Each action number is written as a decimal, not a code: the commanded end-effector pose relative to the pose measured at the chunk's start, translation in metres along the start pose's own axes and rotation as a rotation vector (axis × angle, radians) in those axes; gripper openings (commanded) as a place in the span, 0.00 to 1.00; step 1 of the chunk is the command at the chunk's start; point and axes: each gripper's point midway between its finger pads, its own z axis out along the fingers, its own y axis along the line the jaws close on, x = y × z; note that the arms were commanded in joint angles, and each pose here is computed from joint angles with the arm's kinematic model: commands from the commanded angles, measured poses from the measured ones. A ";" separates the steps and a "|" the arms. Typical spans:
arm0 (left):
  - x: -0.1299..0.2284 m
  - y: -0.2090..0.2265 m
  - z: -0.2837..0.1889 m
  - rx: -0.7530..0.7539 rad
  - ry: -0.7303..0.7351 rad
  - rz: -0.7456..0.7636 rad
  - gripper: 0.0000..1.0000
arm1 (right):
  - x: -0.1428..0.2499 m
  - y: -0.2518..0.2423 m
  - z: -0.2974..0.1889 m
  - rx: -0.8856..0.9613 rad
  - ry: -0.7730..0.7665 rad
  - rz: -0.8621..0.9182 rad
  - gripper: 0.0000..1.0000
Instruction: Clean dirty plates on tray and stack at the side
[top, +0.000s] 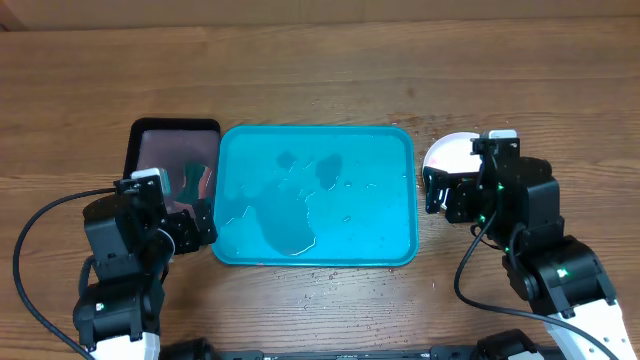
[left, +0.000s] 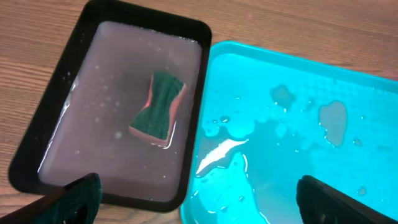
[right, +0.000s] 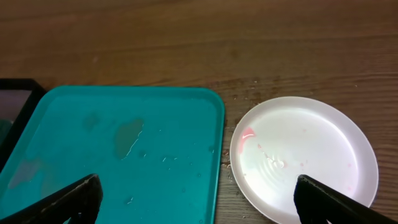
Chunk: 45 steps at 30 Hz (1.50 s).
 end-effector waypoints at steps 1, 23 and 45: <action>0.006 -0.002 0.004 0.017 0.023 -0.010 1.00 | 0.002 -0.003 0.002 0.017 0.004 0.001 1.00; 0.020 0.003 0.024 0.008 0.126 -0.030 1.00 | 0.014 -0.005 0.019 0.038 0.070 -0.004 1.00; 0.040 0.008 0.047 -0.003 0.251 -0.055 1.00 | -0.030 -0.038 -0.058 0.025 -0.669 0.009 1.00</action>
